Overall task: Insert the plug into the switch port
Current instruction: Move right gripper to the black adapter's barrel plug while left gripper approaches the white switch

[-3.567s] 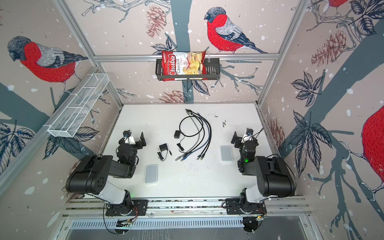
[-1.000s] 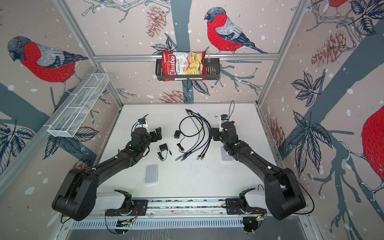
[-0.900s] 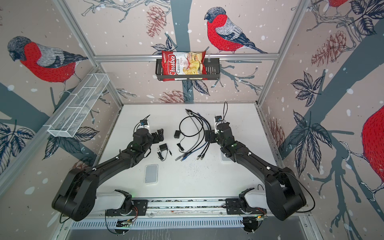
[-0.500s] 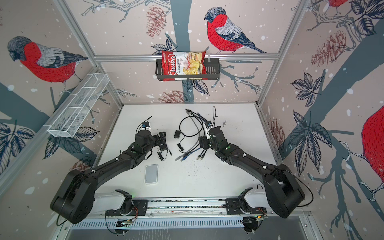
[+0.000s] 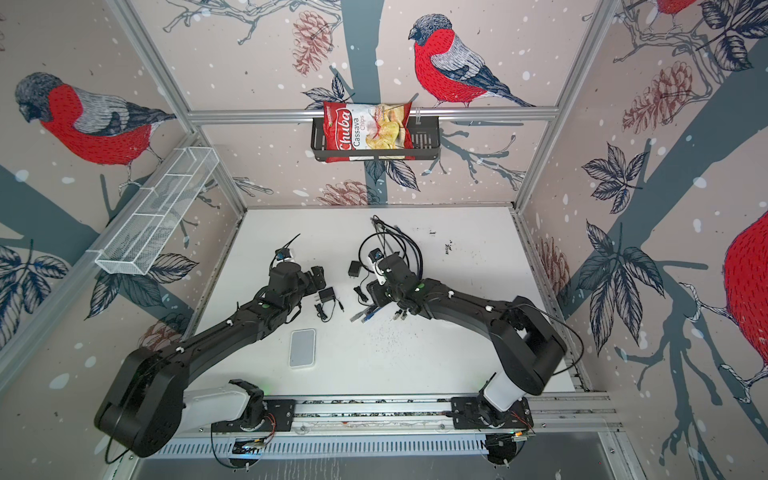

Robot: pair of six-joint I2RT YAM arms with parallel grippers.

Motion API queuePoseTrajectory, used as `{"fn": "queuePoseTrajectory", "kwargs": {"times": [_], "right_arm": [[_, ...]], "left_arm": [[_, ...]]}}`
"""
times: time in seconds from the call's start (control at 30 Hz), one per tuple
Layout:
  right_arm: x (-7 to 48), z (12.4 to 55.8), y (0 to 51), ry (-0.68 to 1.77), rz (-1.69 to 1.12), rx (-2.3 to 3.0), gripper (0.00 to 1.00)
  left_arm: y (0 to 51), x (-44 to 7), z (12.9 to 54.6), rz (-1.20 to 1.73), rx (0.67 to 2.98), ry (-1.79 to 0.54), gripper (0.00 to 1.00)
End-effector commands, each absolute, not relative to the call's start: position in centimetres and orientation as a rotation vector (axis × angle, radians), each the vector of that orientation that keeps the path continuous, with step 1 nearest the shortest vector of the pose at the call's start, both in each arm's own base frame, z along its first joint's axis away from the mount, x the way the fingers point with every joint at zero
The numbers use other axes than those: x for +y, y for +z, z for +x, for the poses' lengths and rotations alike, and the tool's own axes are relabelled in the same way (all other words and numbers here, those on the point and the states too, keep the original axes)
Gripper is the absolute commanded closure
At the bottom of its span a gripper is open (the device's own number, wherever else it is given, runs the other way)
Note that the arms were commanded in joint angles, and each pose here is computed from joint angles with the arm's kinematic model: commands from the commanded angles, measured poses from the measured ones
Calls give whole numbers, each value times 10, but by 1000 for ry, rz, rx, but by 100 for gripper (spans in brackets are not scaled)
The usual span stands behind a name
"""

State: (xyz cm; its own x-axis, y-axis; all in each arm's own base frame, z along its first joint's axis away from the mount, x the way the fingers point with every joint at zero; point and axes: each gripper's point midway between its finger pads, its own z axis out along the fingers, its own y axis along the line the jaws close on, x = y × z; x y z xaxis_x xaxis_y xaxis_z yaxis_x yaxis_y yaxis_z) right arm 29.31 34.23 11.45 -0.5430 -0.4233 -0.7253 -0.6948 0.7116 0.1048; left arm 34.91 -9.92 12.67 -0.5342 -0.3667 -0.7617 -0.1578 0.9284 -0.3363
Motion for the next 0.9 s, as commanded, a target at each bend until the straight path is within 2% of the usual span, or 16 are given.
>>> {"fn": "queuePoseTrajectory", "kwargs": {"times": [0.0,0.2,0.5,0.87], "right_arm": [[363,280,104,559,-906,2277,44],[398,270,83,569,-1015,2324,49],[422,272,60,593,-1082,2355,54],[440,275,41,590,-1137,2360,57]], "left_arm": [[115,-83,333,-503,2187,-222,3],[107,-74,311,-573,2255,-201,3],[87,-72,282,-573,2395,-189,3],[86,-69,260,-591,2400,-240,3]]}}
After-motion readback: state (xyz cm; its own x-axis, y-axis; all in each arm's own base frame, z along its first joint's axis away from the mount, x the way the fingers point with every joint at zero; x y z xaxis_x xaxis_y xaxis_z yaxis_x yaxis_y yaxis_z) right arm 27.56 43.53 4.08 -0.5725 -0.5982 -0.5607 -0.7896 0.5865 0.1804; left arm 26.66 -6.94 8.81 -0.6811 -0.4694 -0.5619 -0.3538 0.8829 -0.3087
